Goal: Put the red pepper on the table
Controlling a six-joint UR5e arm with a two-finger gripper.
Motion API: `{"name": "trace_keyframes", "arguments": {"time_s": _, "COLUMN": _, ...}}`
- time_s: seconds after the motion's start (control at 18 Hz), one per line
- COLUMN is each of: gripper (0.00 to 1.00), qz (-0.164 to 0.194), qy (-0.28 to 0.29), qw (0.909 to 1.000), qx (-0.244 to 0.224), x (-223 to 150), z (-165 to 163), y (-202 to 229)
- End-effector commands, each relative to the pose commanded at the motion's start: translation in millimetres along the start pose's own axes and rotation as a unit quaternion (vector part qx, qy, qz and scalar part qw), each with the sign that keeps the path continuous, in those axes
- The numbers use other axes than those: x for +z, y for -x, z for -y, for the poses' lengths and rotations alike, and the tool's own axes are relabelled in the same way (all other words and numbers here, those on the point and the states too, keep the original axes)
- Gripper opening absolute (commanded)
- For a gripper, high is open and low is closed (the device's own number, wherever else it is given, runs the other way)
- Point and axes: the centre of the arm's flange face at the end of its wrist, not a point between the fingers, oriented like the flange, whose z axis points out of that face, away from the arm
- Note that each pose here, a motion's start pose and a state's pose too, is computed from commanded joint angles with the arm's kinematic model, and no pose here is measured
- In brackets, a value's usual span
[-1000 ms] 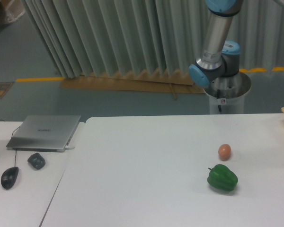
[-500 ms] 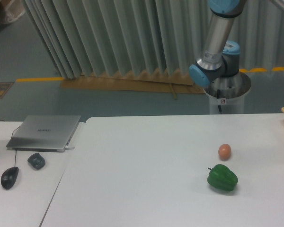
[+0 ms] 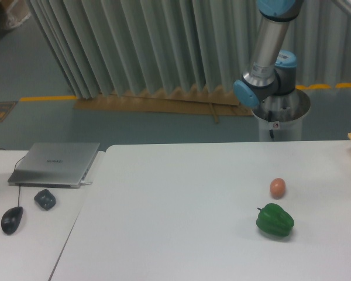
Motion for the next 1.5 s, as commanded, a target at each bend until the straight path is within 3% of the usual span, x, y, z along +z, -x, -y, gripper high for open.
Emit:
{"name": "trace_keyframes", "arguments": {"time_s": 0.5, "gripper": 0.43, "qz": 0.0, "qy": 0.0, "qw": 1.0, "qx": 0.0, "x": -19.1, "z": -4.6, "y": -1.6}}
{"name": "trace_keyframes", "arguments": {"time_s": 0.72, "gripper": 0.43, "qz": 0.0, "qy": -0.011, "qw": 0.9997, "qx": -0.021, "x": -61.5, "z": 0.7, "y": -6.4}}
{"name": "trace_keyframes", "arguments": {"time_s": 1.0, "gripper": 0.43, "qz": 0.011, "qy": -0.036, "qw": 0.9966, "qx": -0.074, "x": -93.7, "z": 21.4, "y": 9.5}}
{"name": "trace_keyframes", "arguments": {"time_s": 1.17, "gripper": 0.43, "qz": 0.008, "qy": -0.03, "qw": 0.9915, "qx": -0.126, "x": -105.3, "z": 55.9, "y": 44.0}}
{"name": "trace_keyframes", "arguments": {"time_s": 1.28, "gripper": 0.43, "qz": 0.026, "qy": -0.035, "qw": 0.9862, "qx": -0.16, "x": -115.5, "z": 72.3, "y": 64.1}}
{"name": "trace_keyframes", "arguments": {"time_s": 1.5, "gripper": 0.43, "qz": 0.038, "qy": -0.041, "qw": 0.9789, "qx": -0.197, "x": -121.5, "z": 93.7, "y": 86.0}}
